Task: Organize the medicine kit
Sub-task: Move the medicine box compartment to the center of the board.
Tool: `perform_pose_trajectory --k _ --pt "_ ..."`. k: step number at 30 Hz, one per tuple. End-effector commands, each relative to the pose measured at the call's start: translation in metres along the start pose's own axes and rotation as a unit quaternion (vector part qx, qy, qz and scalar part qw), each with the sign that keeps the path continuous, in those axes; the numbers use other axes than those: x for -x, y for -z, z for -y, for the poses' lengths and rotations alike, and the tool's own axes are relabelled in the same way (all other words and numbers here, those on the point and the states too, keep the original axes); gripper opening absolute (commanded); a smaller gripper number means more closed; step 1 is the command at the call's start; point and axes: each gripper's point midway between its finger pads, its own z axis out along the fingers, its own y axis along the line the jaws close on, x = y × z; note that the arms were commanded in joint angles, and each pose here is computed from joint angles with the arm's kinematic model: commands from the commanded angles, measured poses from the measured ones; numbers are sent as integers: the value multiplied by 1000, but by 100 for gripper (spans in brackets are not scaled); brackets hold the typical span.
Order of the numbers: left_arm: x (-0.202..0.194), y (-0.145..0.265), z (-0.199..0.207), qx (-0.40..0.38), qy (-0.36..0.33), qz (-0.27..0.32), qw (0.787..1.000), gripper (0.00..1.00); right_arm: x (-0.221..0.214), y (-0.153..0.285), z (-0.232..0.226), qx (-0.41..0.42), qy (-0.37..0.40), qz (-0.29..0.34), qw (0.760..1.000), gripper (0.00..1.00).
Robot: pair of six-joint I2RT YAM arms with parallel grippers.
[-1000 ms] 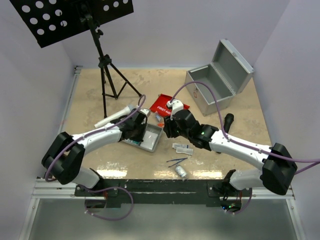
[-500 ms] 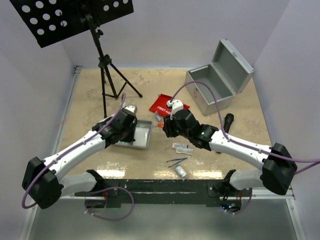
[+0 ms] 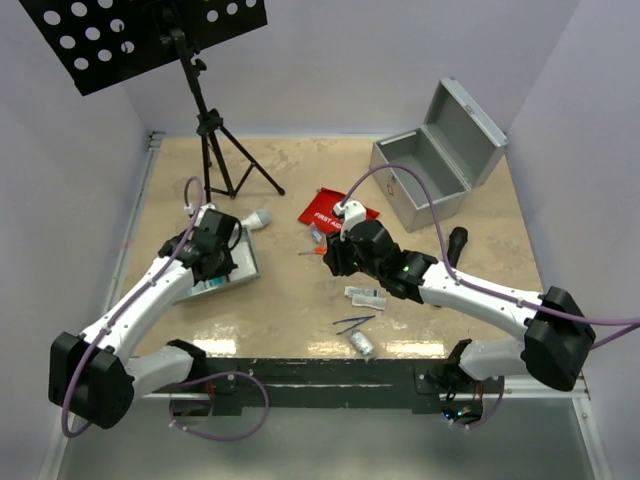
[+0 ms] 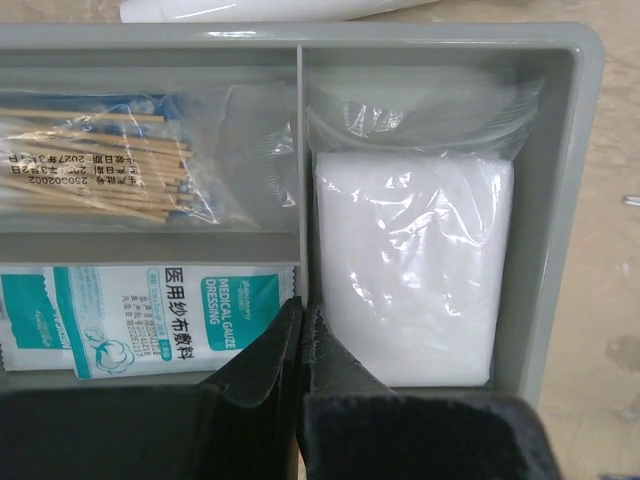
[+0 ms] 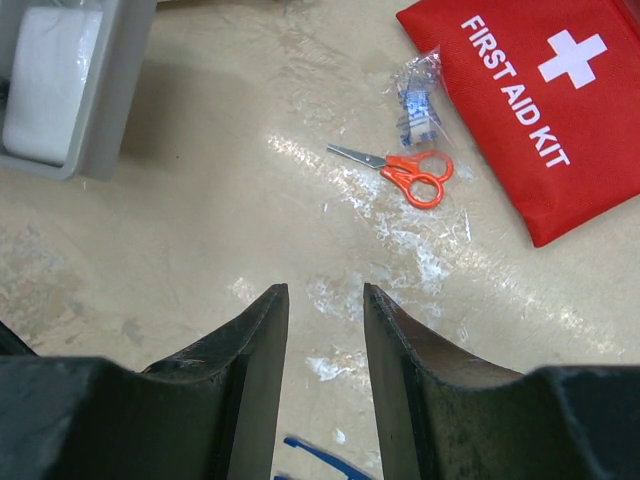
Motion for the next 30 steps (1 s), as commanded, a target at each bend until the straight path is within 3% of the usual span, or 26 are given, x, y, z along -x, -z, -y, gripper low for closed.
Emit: perform_pose_trajectory --k 1,27,30 --pt "6 -17 -7 23 -28 -12 999 0 19 9 -10 26 -2 32 999 40" --pt "-8 -75 -35 46 -25 -108 993 0 25 9 -18 48 2 38 998 40" --pt "-4 -71 -31 35 -23 -101 994 13 23 9 -19 49 2 36 998 40"
